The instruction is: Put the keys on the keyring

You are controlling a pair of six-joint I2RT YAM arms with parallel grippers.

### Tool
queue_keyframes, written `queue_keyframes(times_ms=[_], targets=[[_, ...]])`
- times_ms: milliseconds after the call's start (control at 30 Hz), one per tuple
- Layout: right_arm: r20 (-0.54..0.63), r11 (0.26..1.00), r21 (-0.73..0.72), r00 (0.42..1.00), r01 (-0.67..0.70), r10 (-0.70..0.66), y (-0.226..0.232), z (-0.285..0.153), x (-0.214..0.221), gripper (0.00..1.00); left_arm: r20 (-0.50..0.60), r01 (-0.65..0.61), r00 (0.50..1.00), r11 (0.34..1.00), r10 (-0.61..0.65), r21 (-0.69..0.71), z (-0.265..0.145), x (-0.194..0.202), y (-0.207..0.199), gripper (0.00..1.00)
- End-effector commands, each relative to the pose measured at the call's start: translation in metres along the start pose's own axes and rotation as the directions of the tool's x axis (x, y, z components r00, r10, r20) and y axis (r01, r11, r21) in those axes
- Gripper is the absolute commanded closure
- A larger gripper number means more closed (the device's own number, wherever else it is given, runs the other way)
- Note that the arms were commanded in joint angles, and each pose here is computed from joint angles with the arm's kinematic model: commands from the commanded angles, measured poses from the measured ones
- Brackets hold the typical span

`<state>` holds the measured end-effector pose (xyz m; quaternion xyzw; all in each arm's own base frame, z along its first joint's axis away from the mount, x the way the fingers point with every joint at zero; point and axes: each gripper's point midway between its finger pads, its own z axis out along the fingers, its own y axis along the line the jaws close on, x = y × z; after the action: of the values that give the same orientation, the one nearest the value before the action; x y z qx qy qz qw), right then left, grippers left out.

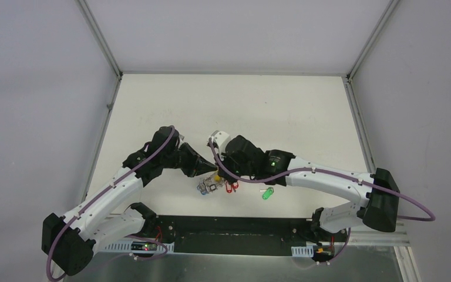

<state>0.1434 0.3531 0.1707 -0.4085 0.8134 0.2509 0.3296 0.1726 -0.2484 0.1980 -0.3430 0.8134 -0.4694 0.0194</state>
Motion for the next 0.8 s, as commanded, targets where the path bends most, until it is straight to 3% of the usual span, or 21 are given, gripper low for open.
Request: queue_keyframes(times_ms=[0, 633, 767], targets=[[0.169, 0.994, -0.082, 0.982, -0.073, 0.086, 0.004, -0.027, -0.049, 1.0, -0.002, 0.0, 1.0, 1.0, 0.0, -0.026, 0.001, 0.001, 0.001, 1.0], [0.135, 0.948, -0.235, 0.959, -0.215, 0.251, 0.001, -0.037, -0.063, 1.0, 0.023, -0.032, 0.999, 0.999, 0.032, 0.011, -0.003, -0.001, -0.006, 1.0], [0.127, 0.94, -0.247, 0.953, -0.237, 0.274, -0.001, -0.037, -0.065, 1.0, 0.058, -0.121, 0.991, 0.991, 0.118, 0.052, -0.01, -0.002, -0.019, 0.81]])
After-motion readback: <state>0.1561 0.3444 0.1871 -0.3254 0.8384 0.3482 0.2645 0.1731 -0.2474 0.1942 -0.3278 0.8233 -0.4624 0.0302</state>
